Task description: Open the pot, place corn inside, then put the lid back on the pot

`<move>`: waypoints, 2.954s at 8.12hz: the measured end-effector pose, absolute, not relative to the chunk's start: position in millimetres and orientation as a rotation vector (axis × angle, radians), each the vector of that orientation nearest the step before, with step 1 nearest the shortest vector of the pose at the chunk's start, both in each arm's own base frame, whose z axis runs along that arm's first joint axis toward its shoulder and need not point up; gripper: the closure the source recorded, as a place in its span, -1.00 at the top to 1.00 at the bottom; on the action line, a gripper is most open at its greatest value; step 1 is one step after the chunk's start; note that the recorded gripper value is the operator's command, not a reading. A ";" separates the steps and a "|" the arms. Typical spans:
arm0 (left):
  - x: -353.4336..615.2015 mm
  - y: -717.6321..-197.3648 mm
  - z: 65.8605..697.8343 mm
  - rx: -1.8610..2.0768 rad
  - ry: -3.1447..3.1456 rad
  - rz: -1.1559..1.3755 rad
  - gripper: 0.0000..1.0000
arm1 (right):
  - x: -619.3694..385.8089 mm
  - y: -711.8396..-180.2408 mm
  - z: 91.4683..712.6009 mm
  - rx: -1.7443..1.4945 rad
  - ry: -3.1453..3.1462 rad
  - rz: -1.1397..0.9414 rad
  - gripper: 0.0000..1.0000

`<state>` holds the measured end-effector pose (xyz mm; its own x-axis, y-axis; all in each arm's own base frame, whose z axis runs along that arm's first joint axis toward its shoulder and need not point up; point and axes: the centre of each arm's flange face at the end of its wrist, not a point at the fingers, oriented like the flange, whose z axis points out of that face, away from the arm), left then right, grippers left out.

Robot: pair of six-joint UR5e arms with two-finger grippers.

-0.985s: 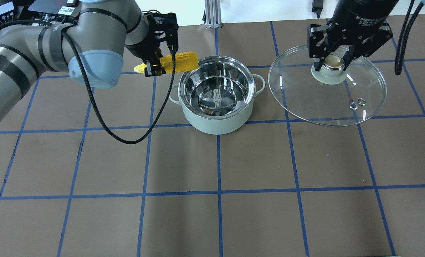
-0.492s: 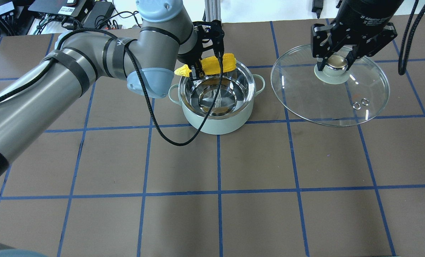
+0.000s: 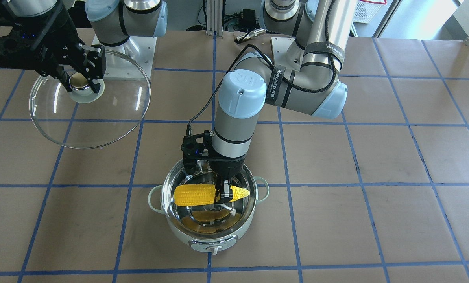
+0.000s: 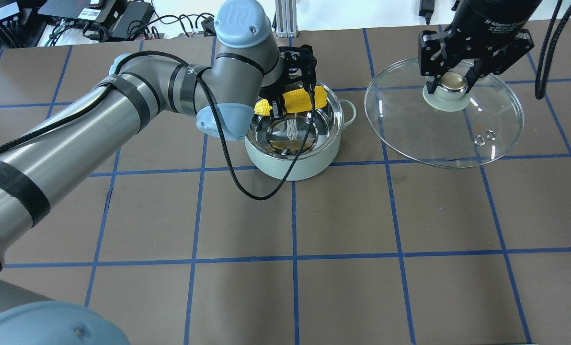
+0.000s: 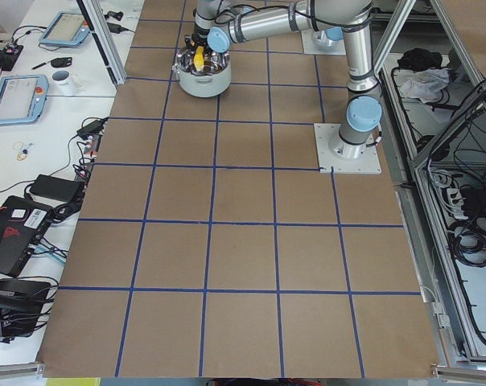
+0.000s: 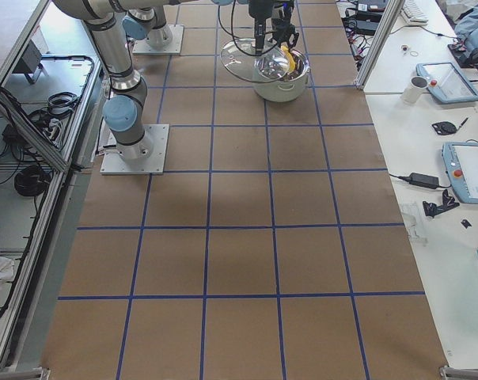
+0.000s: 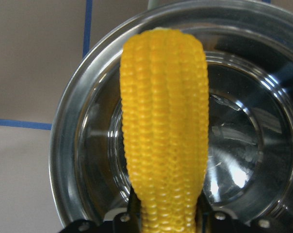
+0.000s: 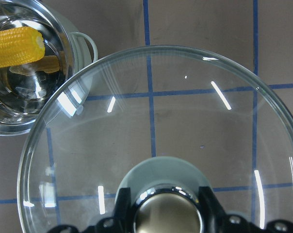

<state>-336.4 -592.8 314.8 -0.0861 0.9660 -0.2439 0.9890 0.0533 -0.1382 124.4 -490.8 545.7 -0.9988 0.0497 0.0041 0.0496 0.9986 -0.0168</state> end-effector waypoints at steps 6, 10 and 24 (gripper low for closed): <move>-334.7 -594.8 310.3 1.979 2.276 -0.390 0.83 | 123.9 -490.6 545.6 -0.079 -3.135 0.023 -0.61; -322.7 -576.3 373.7 1.921 2.292 -0.459 0.83 | 124.1 -491.7 544.7 -0.080 -3.136 0.026 -0.58; -48.5 -554.4 492.2 0.213 3.038 -0.274 1.00 | 341.0 -587.6 391.7 -0.056 -3.205 0.326 -0.53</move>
<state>-48.5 -554.4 492.2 -0.9868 0.1306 -0.0955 0.1456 0.9743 -0.1721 341.0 -587.6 391.7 -0.9962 0.0265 -0.0830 0.0427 0.9790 -0.1994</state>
